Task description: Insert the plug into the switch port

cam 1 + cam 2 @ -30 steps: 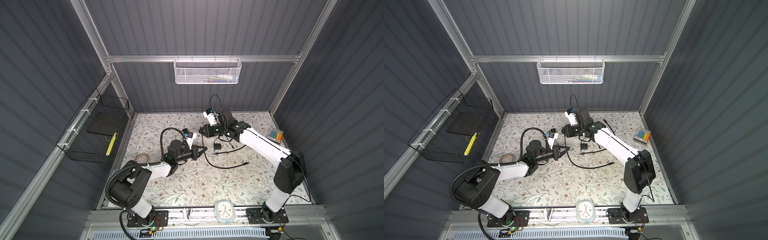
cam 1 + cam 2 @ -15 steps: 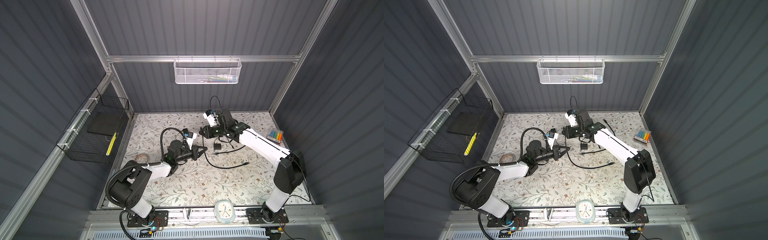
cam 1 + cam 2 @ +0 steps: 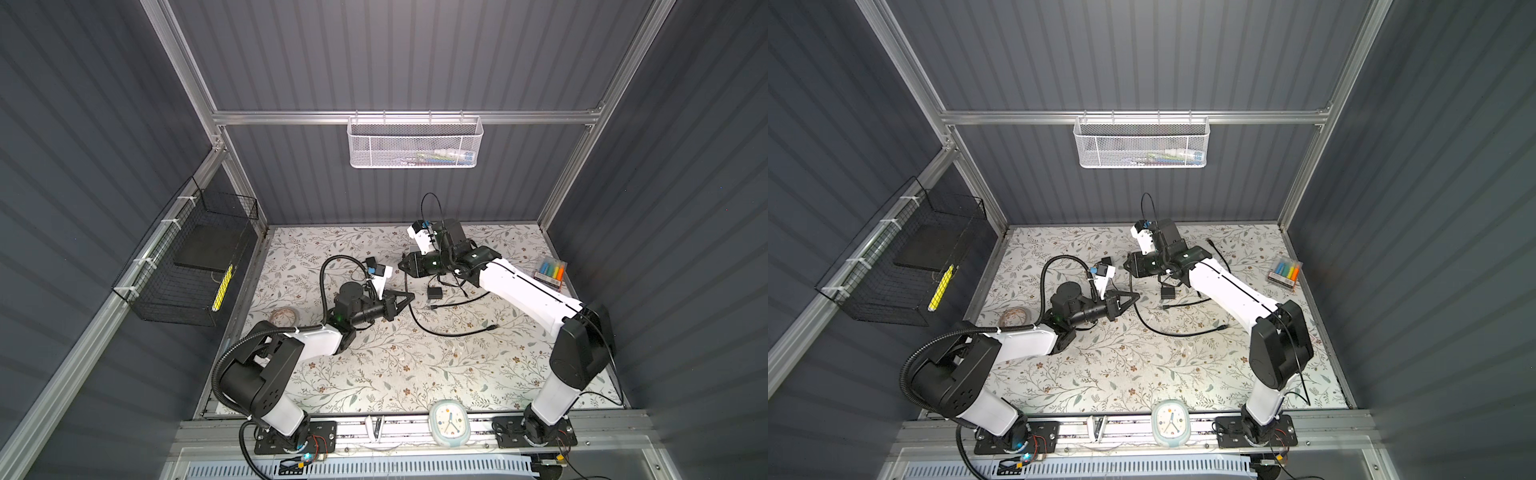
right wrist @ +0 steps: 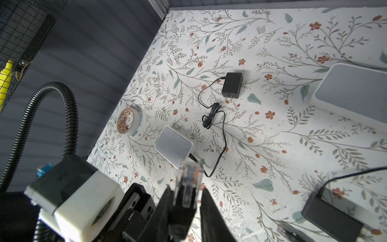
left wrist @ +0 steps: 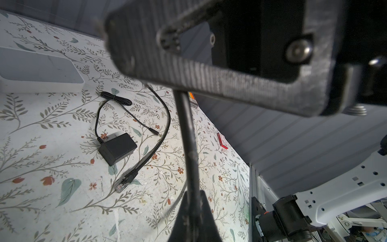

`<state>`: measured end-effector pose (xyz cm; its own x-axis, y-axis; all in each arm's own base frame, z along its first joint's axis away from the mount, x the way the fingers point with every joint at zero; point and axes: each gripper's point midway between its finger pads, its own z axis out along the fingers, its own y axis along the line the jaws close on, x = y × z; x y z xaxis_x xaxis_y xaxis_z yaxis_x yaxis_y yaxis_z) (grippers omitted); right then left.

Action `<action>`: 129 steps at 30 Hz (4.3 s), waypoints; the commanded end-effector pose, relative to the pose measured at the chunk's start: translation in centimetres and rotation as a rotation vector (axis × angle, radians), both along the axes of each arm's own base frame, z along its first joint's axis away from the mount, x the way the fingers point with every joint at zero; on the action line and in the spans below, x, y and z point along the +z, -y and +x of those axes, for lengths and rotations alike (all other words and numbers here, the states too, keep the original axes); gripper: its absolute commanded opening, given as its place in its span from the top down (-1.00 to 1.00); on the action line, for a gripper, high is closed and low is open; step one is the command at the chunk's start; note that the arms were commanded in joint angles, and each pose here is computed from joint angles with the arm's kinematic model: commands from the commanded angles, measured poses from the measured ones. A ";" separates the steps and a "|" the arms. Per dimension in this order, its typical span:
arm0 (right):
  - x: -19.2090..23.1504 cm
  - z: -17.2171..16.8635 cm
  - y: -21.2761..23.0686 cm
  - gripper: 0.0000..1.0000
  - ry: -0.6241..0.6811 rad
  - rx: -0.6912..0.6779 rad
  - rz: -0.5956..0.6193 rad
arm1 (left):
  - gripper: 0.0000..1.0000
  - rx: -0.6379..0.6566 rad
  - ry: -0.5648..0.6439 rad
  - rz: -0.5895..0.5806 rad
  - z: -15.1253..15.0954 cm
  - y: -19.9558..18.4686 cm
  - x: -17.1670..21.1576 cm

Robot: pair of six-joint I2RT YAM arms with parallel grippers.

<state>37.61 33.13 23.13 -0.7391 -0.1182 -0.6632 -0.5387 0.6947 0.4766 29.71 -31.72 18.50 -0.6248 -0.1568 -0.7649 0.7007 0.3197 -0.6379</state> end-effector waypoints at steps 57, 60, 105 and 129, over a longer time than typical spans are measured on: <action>-1.0 -0.6 1.9 1.00 0.018 0.005 -0.145 | -0.12 0.313 -0.108 0.222 3.8 -10.0 -1.7; -1.4 -0.9 2.3 1.00 0.012 0.020 -0.168 | -0.33 0.390 -0.080 0.556 4.0 -13.4 -1.9; -6.4 -3.1 3.5 1.00 -0.147 0.113 0.078 | -0.92 -0.739 0.008 1.556 4.4 -19.4 -15.4; -9.8 -4.8 5.0 1.00 -0.193 0.124 -0.153 | 0.01 -0.289 -0.403 1.397 1.8 -18.2 -19.4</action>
